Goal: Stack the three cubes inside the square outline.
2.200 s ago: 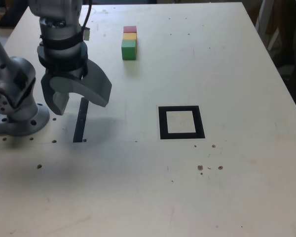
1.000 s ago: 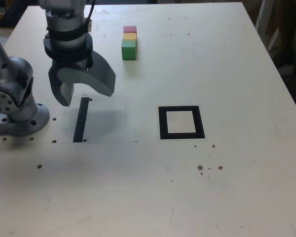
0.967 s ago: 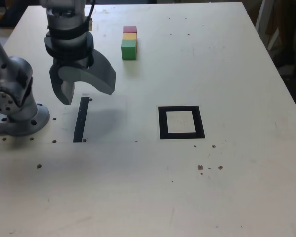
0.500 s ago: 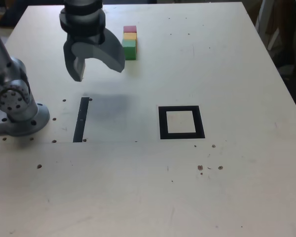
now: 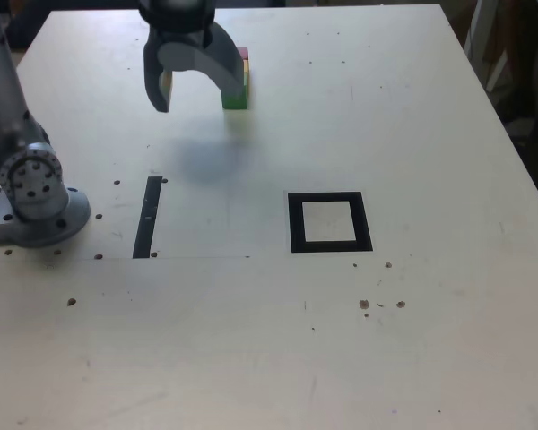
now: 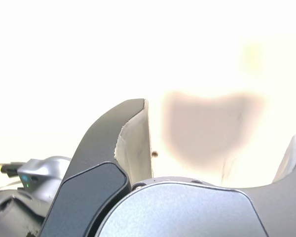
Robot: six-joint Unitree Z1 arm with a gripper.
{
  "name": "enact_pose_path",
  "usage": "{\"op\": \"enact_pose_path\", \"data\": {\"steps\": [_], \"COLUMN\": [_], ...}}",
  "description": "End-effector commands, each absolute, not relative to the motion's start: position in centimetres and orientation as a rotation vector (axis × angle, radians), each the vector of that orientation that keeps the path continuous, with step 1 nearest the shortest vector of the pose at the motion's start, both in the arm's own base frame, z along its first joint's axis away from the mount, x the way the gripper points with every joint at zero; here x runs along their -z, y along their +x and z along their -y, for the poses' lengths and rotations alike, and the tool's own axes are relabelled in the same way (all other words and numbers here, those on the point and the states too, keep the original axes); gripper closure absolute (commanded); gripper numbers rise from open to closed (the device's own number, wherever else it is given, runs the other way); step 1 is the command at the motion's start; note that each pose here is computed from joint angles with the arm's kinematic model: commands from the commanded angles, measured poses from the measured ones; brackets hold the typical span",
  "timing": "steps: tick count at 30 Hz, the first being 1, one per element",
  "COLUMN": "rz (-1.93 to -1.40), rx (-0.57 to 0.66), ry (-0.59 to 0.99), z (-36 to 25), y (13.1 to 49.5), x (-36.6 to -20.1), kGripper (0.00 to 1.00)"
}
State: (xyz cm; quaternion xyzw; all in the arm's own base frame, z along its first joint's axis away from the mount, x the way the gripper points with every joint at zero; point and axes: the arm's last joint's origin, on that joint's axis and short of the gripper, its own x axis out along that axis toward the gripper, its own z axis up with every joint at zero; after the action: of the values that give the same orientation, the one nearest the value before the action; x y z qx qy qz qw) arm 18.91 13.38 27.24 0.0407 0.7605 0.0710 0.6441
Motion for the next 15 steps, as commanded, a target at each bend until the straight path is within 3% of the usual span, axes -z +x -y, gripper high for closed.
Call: {"op": "enact_pose_path", "data": {"steps": [1,15], "rz": [-1.74,-1.753], "rx": [-0.176,-0.24], "ry": [0.083,-0.004], "z": [-14.8,-24.6], "y": [19.2,20.2], "x": [-27.2,-27.0], "kGripper": [0.03,0.04]}}
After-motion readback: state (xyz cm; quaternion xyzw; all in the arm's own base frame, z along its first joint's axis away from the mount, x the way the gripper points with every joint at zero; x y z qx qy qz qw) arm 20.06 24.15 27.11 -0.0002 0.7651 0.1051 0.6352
